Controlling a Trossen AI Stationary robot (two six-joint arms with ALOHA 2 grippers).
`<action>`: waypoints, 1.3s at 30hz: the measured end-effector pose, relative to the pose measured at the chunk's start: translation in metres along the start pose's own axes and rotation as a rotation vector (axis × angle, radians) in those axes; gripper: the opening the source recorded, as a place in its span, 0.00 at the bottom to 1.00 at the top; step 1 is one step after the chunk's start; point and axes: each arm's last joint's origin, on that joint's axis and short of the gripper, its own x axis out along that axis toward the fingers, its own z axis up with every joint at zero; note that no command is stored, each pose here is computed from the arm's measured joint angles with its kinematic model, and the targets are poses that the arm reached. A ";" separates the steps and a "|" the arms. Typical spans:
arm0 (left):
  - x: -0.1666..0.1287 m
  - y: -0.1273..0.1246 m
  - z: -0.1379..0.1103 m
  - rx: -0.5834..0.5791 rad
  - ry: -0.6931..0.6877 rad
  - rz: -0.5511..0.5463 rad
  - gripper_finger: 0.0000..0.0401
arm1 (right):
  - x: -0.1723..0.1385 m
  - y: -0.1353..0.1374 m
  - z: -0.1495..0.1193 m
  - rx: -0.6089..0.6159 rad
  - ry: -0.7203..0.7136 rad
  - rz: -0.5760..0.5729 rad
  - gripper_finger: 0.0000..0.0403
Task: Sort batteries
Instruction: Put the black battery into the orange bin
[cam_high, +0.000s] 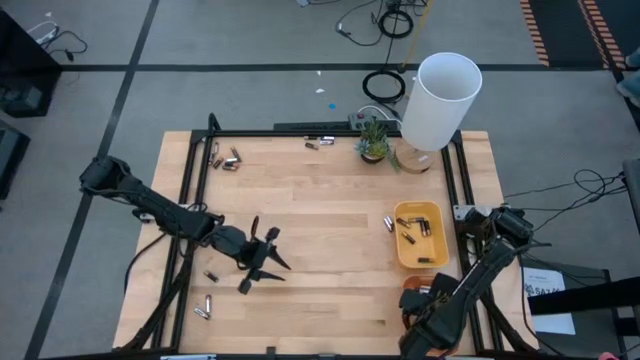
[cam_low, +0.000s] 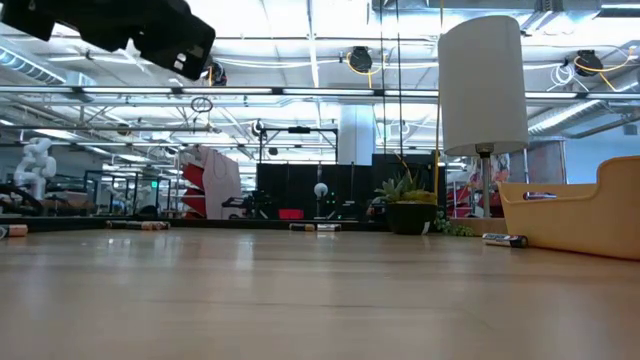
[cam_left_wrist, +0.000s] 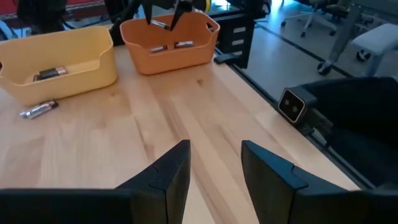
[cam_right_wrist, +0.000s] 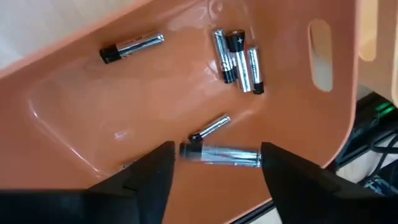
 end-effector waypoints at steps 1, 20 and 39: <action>0.000 0.000 0.001 0.001 -0.002 0.000 0.38 | 0.000 0.000 0.001 -0.012 0.001 -0.001 0.61; -0.001 0.010 -0.001 0.096 0.015 0.084 0.38 | -0.049 -0.007 0.031 0.069 -0.087 0.083 0.73; -0.002 0.020 0.007 0.219 -0.058 0.135 0.38 | -0.030 -0.121 0.208 0.015 -0.103 -0.036 0.69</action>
